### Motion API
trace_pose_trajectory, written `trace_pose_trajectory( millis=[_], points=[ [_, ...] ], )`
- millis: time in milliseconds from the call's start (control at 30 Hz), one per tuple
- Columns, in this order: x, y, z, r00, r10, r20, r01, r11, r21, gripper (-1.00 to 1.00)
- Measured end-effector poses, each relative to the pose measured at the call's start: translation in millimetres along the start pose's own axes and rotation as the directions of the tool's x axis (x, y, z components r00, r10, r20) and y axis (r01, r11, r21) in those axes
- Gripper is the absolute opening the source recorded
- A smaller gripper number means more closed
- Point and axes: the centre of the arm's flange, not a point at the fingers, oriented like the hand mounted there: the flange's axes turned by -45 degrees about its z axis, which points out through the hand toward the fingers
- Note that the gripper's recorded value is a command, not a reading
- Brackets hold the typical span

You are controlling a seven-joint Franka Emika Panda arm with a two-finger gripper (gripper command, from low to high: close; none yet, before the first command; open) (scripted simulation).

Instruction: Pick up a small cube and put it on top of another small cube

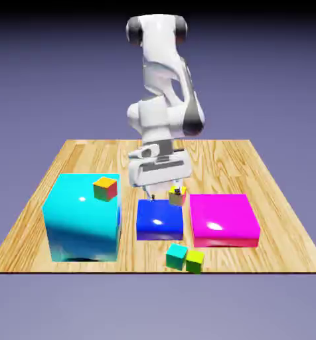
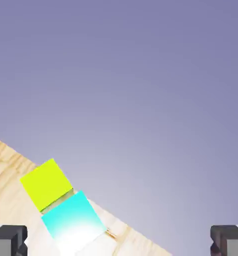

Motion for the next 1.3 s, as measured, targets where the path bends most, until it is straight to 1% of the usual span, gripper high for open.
trace_pose_trajectory(
  millis=[300, 600, 667, 833, 867, 933, 1100, 1300],
  points=[
    [-8.4, -1.8, 66.5, 0.971, -0.232, 0.052, 0.223, 0.965, 0.141, 0.0],
    [-22.8, -9.4, 131.3, 0.89, -0.456, 0.03, 0.432, 0.861, 0.268, 0.0],
    [-23.2, -9.6, 132.7, 0.887, -0.46, 0.029, 0.436, 0.858, 0.271, 0.0],
    [-36.8, -21.4, 194.2, 0.887, -0.461, 0.029, 0.437, 0.858, 0.27, 0.0],
    [-38.5, -22.8, 199.1, 0.887, -0.46, 0.029, 0.436, 0.858, 0.271, -1.0],
    [-38.5, -22.9, 199.2, 0.887, -0.46, 0.029, 0.436, 0.858, 0.271, -1.0],
    [-23.8, -10.3, 137.5, 0.887, -0.461, 0.029, 0.437, 0.858, 0.271, -1.0],
    [7.1, 52.5, 42.8, 0.814, -0.578, -0.058, 0.569, 0.774, 0.276, -1.0]
  ],
)
